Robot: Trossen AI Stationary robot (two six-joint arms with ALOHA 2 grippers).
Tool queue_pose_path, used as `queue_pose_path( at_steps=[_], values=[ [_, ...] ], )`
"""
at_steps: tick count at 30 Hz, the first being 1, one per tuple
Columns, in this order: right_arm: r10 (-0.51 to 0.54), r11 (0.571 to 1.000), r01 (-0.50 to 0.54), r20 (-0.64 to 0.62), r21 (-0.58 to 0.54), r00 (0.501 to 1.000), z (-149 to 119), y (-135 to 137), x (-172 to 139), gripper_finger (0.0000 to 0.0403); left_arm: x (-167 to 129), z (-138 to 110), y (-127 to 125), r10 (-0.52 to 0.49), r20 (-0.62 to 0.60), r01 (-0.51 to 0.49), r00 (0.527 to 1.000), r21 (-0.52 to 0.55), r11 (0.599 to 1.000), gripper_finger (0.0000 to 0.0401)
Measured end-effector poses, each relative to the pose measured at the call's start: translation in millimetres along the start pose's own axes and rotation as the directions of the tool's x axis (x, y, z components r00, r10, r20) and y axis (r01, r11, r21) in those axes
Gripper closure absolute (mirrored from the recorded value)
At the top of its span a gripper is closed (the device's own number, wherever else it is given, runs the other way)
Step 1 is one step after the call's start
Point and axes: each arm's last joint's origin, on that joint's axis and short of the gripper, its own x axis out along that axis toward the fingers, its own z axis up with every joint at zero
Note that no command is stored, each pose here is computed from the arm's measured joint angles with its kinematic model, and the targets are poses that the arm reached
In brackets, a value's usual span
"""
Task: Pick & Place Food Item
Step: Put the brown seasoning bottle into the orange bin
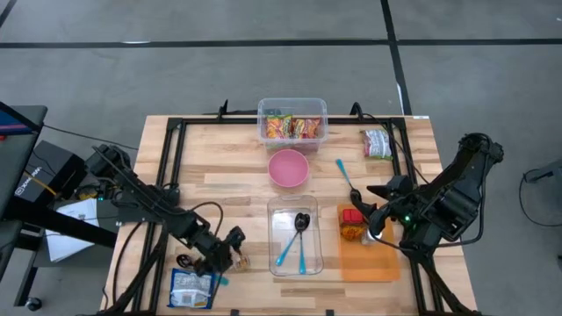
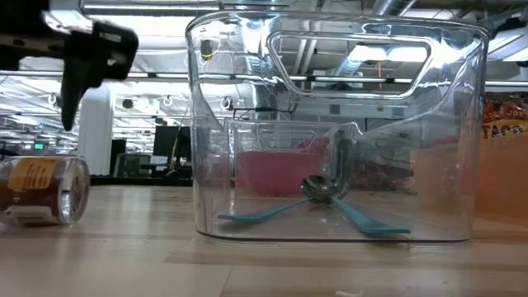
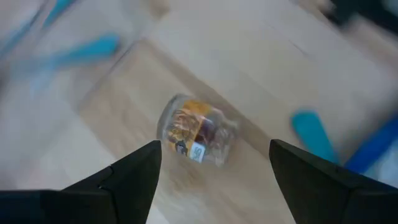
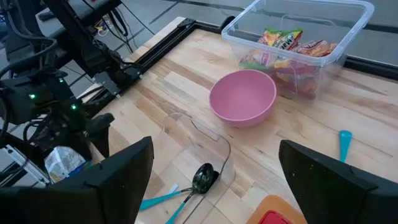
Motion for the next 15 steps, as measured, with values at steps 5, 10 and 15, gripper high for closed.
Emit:
queue_pose_path(
  at_steps=[5,10,15],
  values=[
    [-0.009,1.0,0.009,-0.007,-0.015,1.0,-3.3,2.0,1.7,0.0065,-0.1,-0.2,1.0,0.055,-0.014,-0.054,0.998,-0.56,0.827,0.0109],
    [-0.013,1.0,0.013,-0.018,-0.027,1.0,-3.5,1.4,1.6,0.0065,-0.7,1.9,-7.4,0.086,-0.013,-0.064,0.996,-0.78,0.623,0.0109],
    [-0.026,0.999,0.025,-0.02,-0.048,0.999,-3.3,-0.6,1.6,0.0065,1.6,-1.2,-20.5,0.127,-0.021,-0.078,0.992,-0.884,0.461,0.0109]
  ],
)
